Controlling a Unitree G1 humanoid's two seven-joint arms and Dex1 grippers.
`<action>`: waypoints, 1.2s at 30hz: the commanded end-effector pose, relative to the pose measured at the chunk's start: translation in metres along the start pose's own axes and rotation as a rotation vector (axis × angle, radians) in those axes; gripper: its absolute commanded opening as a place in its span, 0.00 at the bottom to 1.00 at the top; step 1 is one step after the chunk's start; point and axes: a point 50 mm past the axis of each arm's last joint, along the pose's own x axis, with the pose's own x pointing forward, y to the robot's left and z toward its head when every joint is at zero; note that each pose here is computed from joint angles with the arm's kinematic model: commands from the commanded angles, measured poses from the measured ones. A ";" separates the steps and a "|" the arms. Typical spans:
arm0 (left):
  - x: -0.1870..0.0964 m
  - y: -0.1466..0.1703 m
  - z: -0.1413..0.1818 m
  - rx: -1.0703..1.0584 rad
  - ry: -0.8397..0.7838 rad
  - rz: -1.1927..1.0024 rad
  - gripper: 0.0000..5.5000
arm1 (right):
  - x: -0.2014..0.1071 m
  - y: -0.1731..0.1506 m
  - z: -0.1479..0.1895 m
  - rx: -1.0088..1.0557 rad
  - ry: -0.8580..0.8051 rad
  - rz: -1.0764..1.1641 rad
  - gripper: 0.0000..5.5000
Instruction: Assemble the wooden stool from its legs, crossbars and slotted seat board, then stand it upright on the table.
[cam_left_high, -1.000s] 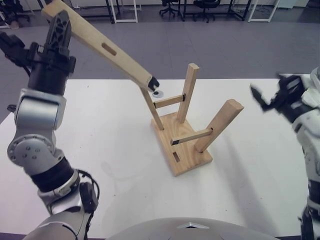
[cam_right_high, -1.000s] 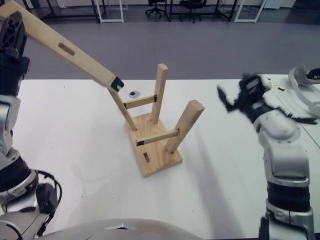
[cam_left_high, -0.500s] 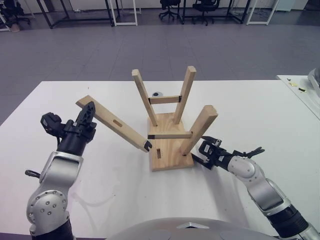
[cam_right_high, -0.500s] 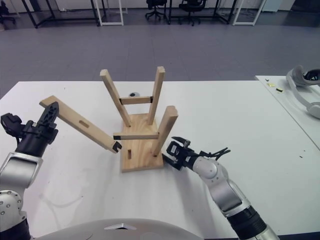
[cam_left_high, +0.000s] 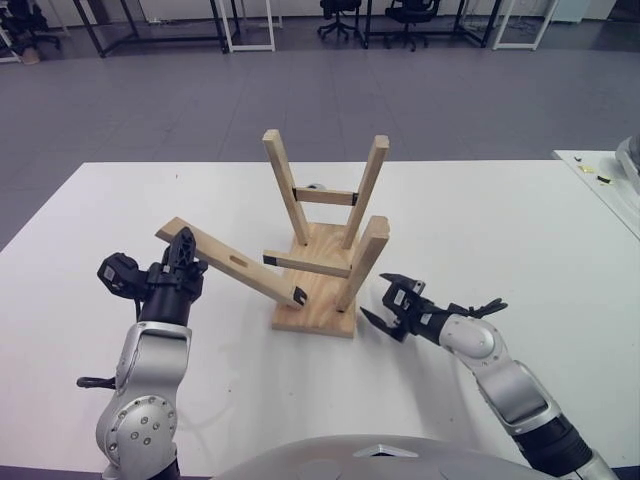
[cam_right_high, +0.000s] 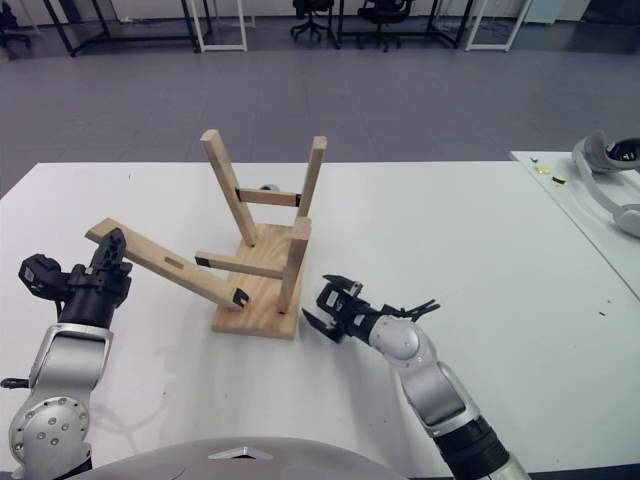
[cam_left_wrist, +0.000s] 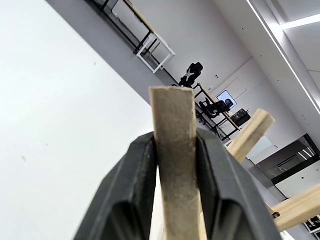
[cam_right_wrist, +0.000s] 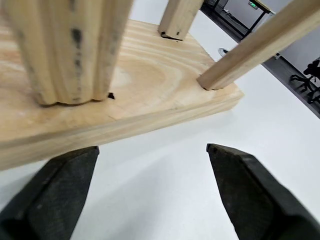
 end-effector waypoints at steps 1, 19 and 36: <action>0.000 -0.005 0.004 0.087 -0.028 -0.039 0.18 | -0.003 -0.009 -0.004 0.006 0.020 -0.053 0.73; -0.006 -0.019 -0.012 0.411 0.004 -0.159 0.18 | -0.001 -0.012 0.003 0.008 0.023 -0.115 0.73; -0.023 -0.045 -0.036 0.700 0.015 -0.281 0.18 | -0.003 -0.031 0.015 -0.004 0.014 -0.133 0.73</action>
